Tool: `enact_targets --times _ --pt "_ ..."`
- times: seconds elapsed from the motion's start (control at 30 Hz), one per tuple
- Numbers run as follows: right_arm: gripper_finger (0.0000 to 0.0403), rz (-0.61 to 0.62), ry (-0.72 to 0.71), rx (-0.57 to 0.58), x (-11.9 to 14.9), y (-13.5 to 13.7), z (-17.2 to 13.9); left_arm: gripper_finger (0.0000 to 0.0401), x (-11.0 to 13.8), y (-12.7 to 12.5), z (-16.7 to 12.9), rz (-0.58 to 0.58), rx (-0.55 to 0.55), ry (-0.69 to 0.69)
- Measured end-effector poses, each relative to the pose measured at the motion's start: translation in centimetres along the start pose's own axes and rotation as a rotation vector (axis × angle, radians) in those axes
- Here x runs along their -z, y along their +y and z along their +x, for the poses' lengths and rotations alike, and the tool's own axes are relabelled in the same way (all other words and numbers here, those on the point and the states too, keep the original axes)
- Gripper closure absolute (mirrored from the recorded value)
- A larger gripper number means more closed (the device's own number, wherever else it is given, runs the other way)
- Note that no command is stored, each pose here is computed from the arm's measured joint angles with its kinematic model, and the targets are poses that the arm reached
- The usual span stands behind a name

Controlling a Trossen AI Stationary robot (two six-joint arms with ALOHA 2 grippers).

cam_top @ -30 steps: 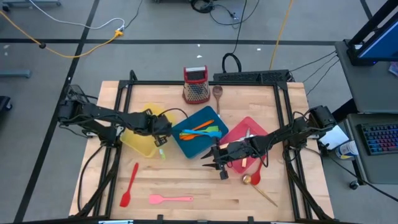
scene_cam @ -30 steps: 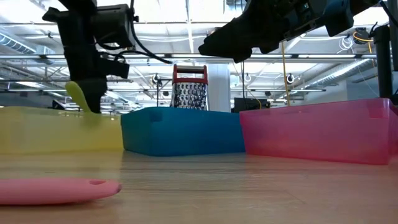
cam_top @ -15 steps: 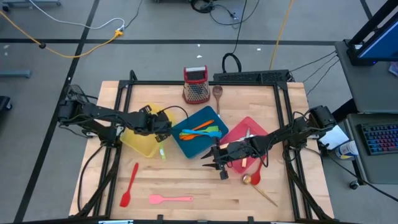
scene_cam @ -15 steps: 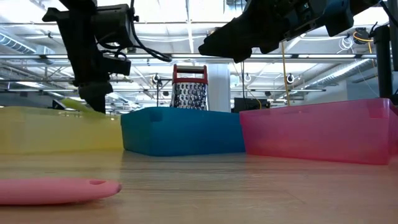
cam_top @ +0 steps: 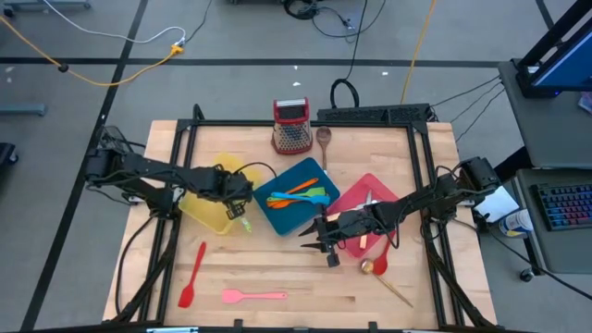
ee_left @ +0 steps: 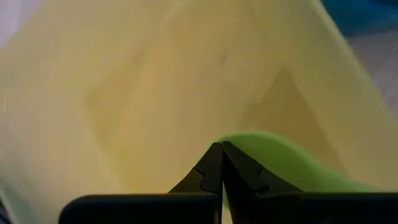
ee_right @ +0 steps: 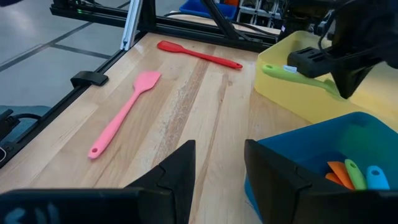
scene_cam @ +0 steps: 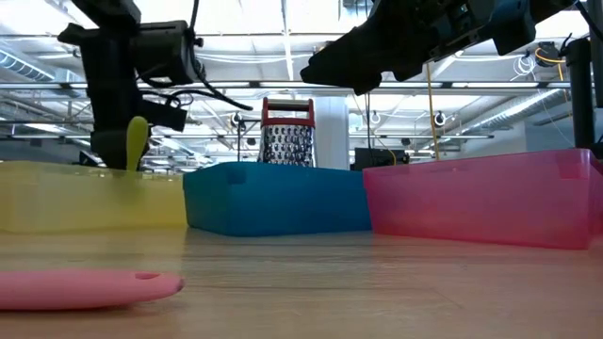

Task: Pick & Place Kitchen Items
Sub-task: Put the green serving spoon into the yellow bin

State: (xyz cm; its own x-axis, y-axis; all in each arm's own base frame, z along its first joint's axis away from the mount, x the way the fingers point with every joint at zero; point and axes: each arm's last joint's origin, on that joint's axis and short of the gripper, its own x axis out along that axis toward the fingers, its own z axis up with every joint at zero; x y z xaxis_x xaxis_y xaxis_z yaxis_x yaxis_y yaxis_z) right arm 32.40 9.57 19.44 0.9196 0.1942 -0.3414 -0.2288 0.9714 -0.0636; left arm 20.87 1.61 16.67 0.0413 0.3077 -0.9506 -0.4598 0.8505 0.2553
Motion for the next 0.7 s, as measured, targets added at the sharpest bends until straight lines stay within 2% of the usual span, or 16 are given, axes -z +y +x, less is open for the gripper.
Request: enact_targets --times 0.2,0.4,0.53,0.7 --pt "0.0273 0.0 0.0 0.0 0.0 0.0 0.0 0.0396 1.9 0.7 1.0 -0.033 -0.073 0.148" --pt "0.0273 0.0 0.0 0.0 0.0 0.0 0.0 0.0395 2.5 0.9 0.6 -0.059 -0.094 0.211" --pt "0.0273 0.0 0.0 0.0 0.0 0.0 0.0 0.0394 2.1 1.2 -0.1 -0.105 -0.131 0.137" --pt "0.0273 0.0 0.0 0.0 0.0 0.0 0.0 0.0397 1.6 1.9 -2.5 -0.141 -0.105 0.007"
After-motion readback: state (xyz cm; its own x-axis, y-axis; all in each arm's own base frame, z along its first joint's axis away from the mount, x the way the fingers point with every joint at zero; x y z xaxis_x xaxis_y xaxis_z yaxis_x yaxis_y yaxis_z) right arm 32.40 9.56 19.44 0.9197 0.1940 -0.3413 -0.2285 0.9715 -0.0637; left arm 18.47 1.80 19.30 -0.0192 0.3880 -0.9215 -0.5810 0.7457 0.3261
